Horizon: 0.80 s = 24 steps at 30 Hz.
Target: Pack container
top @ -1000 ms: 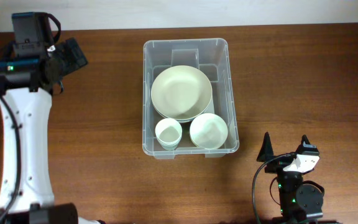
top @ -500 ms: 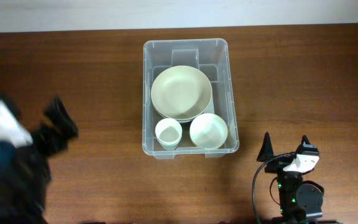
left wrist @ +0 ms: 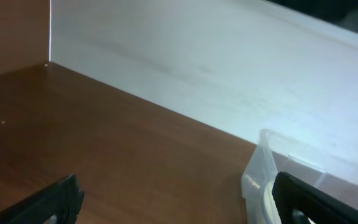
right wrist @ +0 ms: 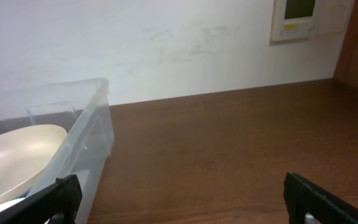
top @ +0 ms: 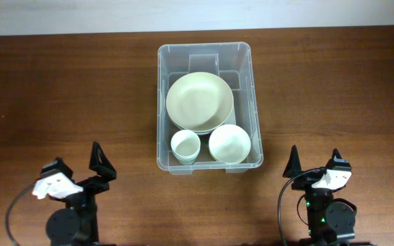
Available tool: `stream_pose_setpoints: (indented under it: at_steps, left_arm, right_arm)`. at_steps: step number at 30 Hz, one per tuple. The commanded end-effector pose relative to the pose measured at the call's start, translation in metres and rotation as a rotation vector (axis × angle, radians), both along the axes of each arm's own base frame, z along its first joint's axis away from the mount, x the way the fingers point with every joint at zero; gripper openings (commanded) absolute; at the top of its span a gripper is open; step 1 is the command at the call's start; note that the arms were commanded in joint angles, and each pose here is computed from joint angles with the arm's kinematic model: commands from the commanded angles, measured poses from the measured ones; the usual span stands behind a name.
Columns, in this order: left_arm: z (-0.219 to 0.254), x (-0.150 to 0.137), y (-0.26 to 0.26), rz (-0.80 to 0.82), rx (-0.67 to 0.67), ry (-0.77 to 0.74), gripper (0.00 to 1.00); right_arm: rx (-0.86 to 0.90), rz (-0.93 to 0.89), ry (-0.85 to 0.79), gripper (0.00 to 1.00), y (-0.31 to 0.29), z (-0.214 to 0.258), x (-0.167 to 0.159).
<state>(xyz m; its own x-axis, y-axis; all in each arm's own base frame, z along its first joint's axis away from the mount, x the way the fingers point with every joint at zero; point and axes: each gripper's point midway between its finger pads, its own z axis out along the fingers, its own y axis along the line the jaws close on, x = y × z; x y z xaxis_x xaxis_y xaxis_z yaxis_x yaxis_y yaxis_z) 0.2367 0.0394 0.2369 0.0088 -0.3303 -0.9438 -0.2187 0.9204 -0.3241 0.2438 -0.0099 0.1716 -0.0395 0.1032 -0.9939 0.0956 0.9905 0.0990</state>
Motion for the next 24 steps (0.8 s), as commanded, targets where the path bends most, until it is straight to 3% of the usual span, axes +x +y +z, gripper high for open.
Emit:
stream_pose_setpoints:
  at_steps: [1, 13, 24]
  left_arm:
    - [-0.020, 0.007, -0.002, -0.014, -0.004, -0.023, 0.99]
    - [-0.078, 0.014, -0.002, -0.015, -0.004, 0.043, 1.00]
    - [-0.100, 0.013, -0.005, -0.046, 0.128, 0.131, 0.99]
  right_arm:
    - [0.002, -0.005, -0.005, 0.99, -0.001, 0.000, 0.000]
    - [0.002, -0.005, -0.006, 0.99, -0.001, 0.000, 0.000]
    - [0.002, -0.005, -0.005, 0.99, -0.001, 0.000, 0.000]
